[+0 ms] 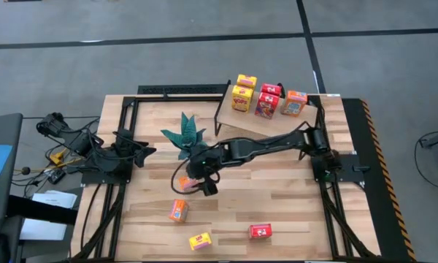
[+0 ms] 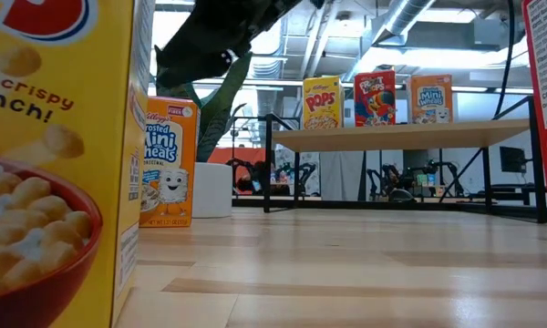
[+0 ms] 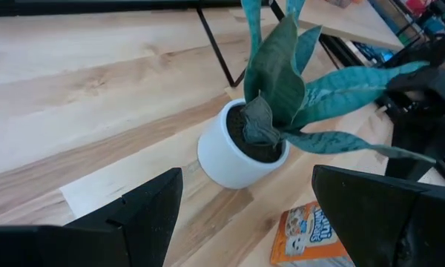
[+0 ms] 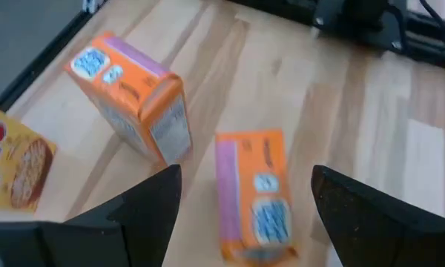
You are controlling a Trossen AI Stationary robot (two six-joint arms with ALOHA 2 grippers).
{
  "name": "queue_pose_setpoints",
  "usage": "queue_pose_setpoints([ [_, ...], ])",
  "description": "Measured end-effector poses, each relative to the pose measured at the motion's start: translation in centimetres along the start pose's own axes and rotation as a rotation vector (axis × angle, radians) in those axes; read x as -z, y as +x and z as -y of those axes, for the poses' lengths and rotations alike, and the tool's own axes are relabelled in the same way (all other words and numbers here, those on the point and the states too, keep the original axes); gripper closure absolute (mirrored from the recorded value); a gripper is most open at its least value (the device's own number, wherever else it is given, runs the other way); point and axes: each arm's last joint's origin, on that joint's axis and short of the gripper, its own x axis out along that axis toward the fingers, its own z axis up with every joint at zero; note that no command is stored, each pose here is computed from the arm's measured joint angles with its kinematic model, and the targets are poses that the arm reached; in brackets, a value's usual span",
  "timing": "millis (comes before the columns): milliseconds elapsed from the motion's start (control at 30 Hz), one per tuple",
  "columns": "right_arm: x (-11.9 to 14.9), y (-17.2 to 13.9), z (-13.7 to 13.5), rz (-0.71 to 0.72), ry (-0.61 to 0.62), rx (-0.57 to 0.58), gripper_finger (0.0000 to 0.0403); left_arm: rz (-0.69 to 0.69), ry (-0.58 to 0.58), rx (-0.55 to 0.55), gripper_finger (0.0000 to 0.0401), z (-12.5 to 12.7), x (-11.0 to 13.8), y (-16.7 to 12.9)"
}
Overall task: Stack cereal on shelf
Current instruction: Put the top orange cereal box on the shelf aligned with the other orange cereal box
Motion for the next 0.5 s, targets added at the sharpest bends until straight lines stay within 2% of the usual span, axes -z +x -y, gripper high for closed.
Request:
queue_pose_setpoints([
  [200,1.0,2.0,0.2,-0.034,0.016,-0.007,0.0081,-0.008,0.003,0.0,0.0108,0.0,0.0,0.0],
  [500,1.4,2.4,0.5,-0.049,0.039,0.0,0.0081,-0.012,0.014,-0.013,0.0108,-0.2,0.1,0.0],
])
